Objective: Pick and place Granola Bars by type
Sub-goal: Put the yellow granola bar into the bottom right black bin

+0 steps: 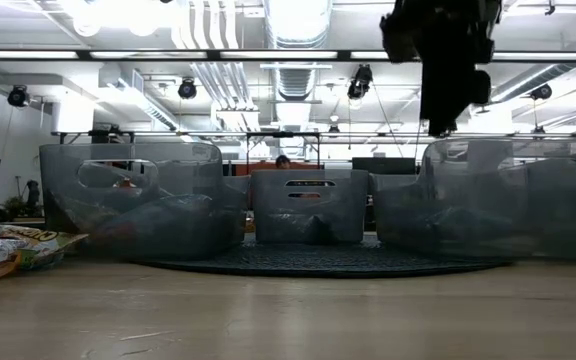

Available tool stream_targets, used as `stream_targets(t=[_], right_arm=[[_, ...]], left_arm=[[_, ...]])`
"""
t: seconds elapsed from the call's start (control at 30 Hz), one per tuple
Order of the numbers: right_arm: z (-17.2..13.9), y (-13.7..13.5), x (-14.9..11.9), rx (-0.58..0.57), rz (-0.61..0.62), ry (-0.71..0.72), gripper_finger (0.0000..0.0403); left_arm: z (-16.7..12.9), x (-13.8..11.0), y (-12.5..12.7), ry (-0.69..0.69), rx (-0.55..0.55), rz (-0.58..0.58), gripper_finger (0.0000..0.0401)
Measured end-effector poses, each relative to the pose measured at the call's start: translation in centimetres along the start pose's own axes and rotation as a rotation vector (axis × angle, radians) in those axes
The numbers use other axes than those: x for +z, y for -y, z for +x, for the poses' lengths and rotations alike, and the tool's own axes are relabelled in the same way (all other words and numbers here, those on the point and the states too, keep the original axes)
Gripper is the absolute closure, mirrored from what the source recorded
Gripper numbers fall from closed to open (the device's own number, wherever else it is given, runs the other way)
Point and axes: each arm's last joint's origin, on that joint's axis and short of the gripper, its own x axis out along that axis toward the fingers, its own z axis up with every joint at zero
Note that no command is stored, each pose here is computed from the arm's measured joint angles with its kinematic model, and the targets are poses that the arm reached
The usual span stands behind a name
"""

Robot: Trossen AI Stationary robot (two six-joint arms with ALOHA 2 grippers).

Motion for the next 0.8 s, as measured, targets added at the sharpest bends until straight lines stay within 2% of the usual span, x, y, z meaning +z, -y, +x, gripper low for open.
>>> stream_targets(t=[0.2,0.3,0.47,0.63,0.8], right_arm=[[-2.3,0.5,-0.4,0.037,-0.011,0.046,0.022],[-3.6,0.7,-0.7,0.067,-0.06,0.077,0.0235],[-5.8,1.0,-1.5,0.097,-0.098,0.159,0.0303],[-8.0,1.9,-1.9,0.099,-0.091,0.263,0.0384],[-9.7,2.6,-2.3,0.115,-0.078,0.333,0.0391]], left_arm=[[0.0,0.0,0.0,0.0,0.0,-0.002,0.0401],[0.0,0.0,0.0,-0.001,0.0,-0.001,0.0401],[-0.1,-0.2,-0.1,-0.017,0.012,0.006,0.0401],[-0.2,-0.2,-0.6,-0.02,0.088,0.014,0.0401],[-0.4,0.0,-1.6,-0.019,0.13,0.07,0.0401]])
